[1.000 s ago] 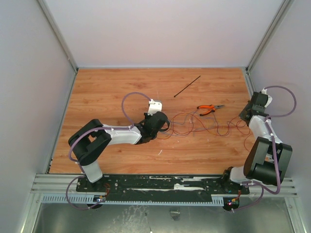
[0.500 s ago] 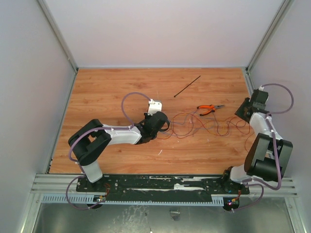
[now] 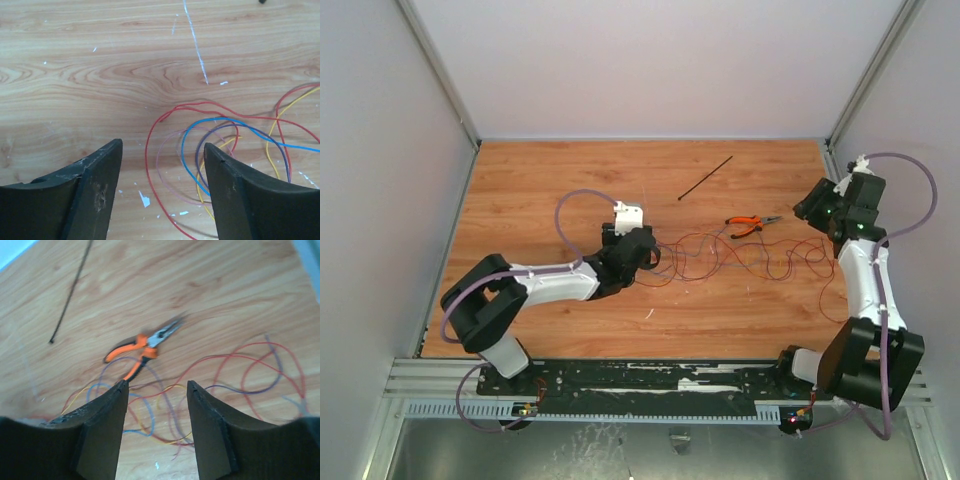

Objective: Zip-tie the wires
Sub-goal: Straighten the cable at the center of the board.

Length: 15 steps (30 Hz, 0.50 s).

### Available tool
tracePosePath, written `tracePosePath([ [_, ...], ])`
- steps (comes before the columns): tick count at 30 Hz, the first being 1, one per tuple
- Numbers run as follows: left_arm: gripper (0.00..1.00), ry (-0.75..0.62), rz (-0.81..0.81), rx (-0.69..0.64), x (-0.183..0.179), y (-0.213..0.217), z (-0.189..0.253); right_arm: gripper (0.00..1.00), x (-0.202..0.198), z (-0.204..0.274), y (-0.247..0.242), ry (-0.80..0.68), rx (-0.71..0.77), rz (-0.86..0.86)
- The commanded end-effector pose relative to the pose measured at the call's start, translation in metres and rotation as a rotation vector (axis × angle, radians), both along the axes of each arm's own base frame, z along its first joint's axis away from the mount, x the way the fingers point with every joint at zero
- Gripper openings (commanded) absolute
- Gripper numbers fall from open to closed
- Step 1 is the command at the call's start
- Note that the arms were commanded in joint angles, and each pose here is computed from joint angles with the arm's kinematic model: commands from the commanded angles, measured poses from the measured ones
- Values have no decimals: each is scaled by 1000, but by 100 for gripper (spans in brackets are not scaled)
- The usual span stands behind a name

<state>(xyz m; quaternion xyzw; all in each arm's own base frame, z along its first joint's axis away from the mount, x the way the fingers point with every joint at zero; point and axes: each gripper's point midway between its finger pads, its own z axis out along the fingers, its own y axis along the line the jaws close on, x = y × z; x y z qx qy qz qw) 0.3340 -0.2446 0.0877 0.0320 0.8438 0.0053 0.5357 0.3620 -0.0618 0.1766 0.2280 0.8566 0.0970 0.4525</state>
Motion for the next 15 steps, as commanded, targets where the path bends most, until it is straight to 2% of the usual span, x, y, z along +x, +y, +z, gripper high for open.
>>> tracePosePath([
  [1,77,-49,56,-79,1,18,25,55,-7,21,53,-55,65,176],
  [5,88,-93,84,-157,-1,35,51,60,-19,18,100,-50,121,298],
  [9,92,-139,91,-230,-6,49,76,71,-29,3,145,-15,153,391],
  [15,94,-212,99,-310,-16,69,110,76,-44,-45,190,88,184,461],
])
